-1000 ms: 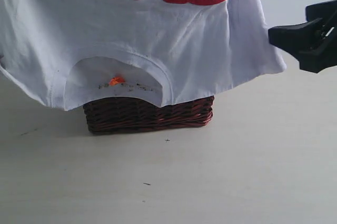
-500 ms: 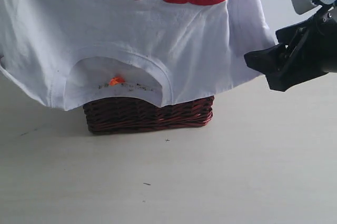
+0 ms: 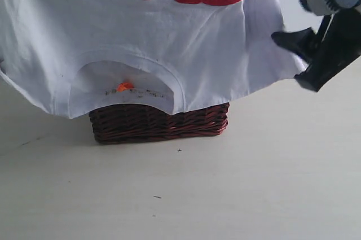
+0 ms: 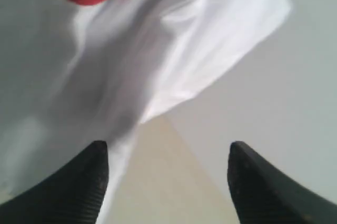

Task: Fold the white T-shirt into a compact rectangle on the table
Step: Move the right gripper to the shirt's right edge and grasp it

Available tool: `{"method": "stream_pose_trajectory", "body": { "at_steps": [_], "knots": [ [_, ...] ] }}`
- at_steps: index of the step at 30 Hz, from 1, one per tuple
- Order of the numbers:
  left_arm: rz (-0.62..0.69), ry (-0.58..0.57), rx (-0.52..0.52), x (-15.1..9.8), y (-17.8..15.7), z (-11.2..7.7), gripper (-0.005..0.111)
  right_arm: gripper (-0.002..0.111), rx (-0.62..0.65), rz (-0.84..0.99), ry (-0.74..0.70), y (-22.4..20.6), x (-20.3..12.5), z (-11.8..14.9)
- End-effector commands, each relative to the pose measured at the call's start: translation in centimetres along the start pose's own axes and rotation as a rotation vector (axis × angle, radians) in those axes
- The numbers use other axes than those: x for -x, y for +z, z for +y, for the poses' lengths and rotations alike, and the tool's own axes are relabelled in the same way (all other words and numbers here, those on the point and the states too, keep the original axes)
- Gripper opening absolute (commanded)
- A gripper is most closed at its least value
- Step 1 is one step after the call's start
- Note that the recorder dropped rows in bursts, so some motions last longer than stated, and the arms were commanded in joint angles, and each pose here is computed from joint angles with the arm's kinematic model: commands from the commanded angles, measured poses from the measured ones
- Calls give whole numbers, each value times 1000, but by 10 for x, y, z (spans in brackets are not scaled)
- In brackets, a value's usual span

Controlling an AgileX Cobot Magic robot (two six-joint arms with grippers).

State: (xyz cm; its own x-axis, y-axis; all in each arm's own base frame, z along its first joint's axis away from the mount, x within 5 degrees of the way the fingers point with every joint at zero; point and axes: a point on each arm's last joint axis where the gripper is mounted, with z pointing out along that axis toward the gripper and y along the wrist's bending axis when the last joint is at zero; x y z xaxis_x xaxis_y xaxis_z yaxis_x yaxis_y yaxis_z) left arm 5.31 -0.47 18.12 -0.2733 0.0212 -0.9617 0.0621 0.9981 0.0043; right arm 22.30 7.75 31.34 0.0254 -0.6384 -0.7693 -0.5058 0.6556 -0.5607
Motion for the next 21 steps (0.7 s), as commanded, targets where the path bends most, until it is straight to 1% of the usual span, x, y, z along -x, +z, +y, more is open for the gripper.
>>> {"method": "stream_pose_trajectory", "body": {
  "at_steps": [1, 3, 6, 7, 10, 12, 13, 16, 17, 18, 20, 21],
  "knots": [
    [-12, 3, 4, 0, 0, 0, 0, 64, -177, -23, -152, -30, 13, -17],
    [-12, 3, 4, 0, 0, 0, 0, 64, -153, -52, -201, -36, 15, -13],
    [-12, 3, 4, 0, 0, 0, 0, 64, 26, -132, -351, -37, 9, 14],
    [-12, 3, 4, 0, 0, 0, 0, 64, 103, -178, -448, -38, 7, 27],
    [-12, 3, 4, 0, 0, 0, 0, 64, 199, -201, -599, -37, -7, 54],
    [-12, 3, 4, 0, 0, 0, 0, 64, 194, -134, -665, -34, -18, 69],
    [-12, 3, 4, 0, 0, 0, 0, 64, 167, -61, -689, -30, -26, 74],
    [-12, 3, 4, 0, 0, 0, 0, 64, 142, 95, -769, -18, -44, 85],
    [-12, 3, 4, 0, 0, 0, 0, 64, 126, 167, -836, -11, -49, 88],
    [-12, 3, 4, 0, 0, 0, 0, 64, 93, 251, -890, -4, -54, 87],
    [-12, 3, 4, 0, 0, 0, 0, 64, -19, 384, -944, 3, -55, 79],
    [-12, 3, 4, 0, 0, 0, 0, 64, -33, 399, -950, 4, -54, 79]
  ]
}}
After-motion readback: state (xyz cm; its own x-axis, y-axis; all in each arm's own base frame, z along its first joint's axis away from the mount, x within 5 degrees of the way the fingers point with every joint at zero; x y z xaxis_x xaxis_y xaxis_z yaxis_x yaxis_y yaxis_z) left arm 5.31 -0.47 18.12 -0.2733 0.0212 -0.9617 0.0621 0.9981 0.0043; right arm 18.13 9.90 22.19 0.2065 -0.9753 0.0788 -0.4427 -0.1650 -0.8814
